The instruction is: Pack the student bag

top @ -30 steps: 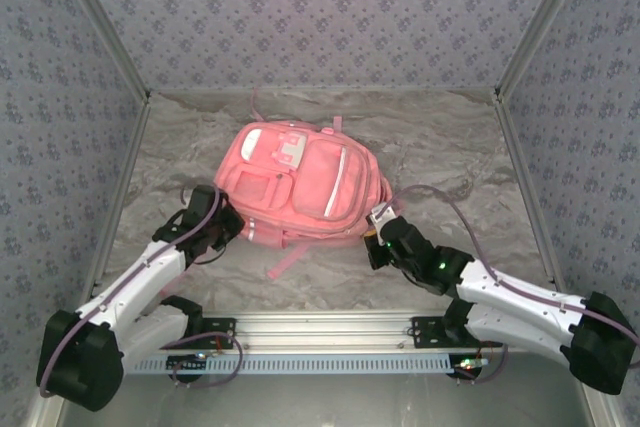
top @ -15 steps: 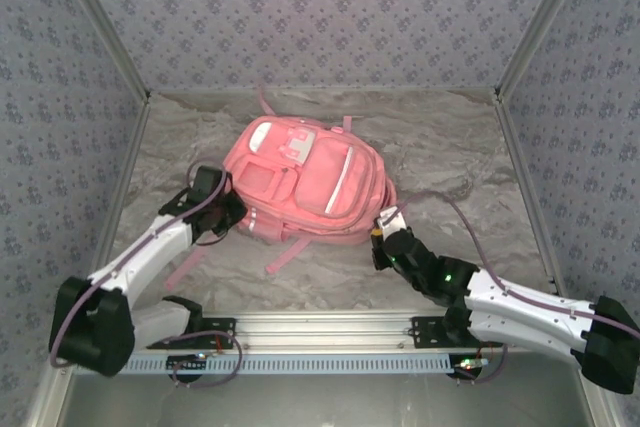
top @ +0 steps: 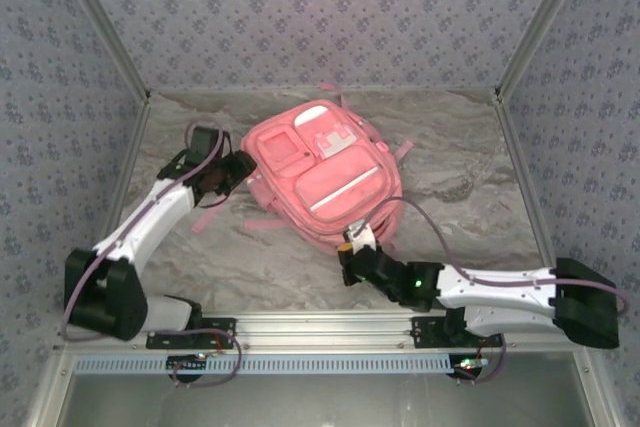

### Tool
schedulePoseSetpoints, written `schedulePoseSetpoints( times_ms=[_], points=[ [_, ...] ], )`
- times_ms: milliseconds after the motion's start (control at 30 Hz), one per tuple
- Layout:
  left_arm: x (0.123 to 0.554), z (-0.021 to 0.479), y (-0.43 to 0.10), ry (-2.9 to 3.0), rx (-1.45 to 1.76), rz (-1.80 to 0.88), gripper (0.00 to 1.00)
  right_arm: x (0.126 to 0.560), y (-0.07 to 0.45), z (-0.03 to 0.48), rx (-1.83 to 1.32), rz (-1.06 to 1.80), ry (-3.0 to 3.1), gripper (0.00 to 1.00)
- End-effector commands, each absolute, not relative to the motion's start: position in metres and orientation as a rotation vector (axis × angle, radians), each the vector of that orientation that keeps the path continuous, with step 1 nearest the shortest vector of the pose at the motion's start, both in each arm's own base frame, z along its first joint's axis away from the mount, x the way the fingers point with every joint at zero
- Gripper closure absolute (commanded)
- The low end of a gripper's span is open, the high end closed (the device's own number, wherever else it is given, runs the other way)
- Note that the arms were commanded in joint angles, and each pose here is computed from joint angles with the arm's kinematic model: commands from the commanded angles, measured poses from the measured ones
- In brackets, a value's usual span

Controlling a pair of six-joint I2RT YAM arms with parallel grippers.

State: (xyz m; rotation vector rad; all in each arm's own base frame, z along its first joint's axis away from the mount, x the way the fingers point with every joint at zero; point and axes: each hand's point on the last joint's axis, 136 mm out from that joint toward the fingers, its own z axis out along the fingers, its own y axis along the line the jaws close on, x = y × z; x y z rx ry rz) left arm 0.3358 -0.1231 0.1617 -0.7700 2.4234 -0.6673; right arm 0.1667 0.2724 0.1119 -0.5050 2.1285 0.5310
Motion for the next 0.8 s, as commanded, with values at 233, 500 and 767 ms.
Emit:
schedulePoseSetpoints(
  times_ms=[233,500,767],
  points=[
    [0.24,0.121,-0.169,2.448,-0.984,-0.996,0.49,0.172,0.324,0.14,-0.385,0.713,2.071,1.0],
    [0.244,0.109,-0.212,2.508,-0.917,-1.047,0.58,0.168,0.322,0.132,-0.388,0.699,2.086,1.0],
    [0.237,0.102,-0.239,2.556,-0.866,-1.059,0.62,0.168,0.317,0.127,-0.35,0.701,2.088,1.0]
  ],
)
